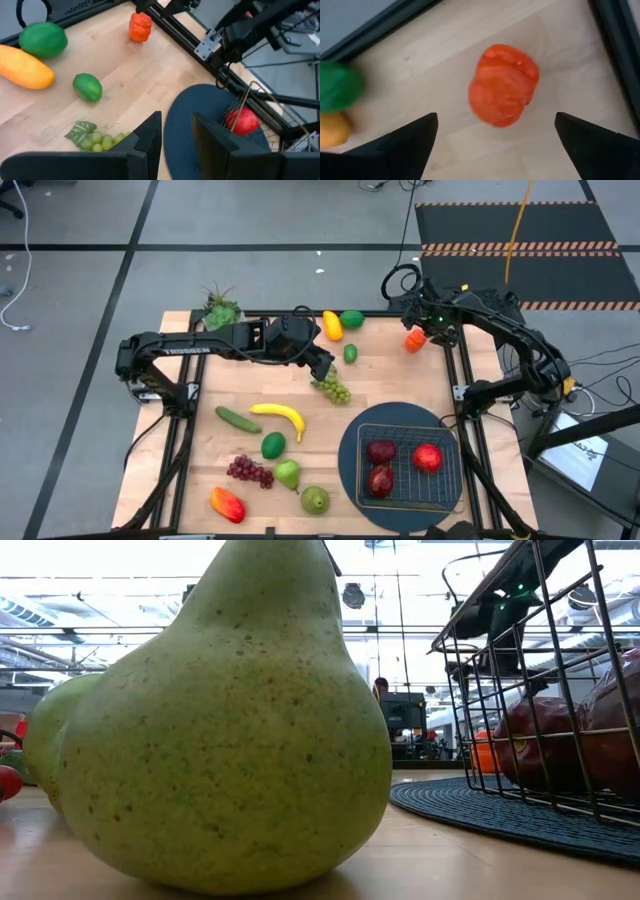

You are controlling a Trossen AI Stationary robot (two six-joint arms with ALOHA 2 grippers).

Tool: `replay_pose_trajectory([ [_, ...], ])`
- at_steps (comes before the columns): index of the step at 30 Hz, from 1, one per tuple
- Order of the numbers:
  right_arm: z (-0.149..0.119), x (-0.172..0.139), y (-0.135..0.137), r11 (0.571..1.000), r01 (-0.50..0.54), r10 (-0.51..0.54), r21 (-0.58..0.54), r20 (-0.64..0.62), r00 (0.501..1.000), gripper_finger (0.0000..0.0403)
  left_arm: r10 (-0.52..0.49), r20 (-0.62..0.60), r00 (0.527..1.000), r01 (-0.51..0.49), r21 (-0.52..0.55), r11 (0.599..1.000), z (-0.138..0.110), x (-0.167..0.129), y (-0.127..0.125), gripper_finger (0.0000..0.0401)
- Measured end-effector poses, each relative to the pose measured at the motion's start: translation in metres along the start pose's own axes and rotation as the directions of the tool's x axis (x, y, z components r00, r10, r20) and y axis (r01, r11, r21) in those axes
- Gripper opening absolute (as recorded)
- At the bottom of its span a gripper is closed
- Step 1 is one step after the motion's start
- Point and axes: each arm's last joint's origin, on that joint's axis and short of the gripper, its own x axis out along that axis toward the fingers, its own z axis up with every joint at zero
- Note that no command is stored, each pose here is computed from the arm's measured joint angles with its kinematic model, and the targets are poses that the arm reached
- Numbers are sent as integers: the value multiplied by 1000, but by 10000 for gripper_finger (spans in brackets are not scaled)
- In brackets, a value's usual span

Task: Build produce basket
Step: Put the pumpkin into the gold wire basket

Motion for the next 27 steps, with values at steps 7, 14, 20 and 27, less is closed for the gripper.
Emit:
replay_pose_trajectory([
  [7, 9, 15, 6, 1000, 8, -9, 20, 31, 999, 397, 21, -64, 998, -18, 48, 999, -5, 0, 4, 106],
  [14, 9, 20, 7, 996, 27, -29, 88, 21, 999, 396, 54, -110, 992, -43, 102, 994, -9, -1, 7, 106],
  [20, 10, 27, 8, 993, 53, -54, 105, 7, 998, 396, 67, -121, 990, -44, 191, 981, -10, -1, 9, 106],
  [27, 11, 36, 9, 990, 82, -81, 118, -8, 997, 392, 88, -130, 988, -54, 244, 968, -8, -3, 15, 106],
])
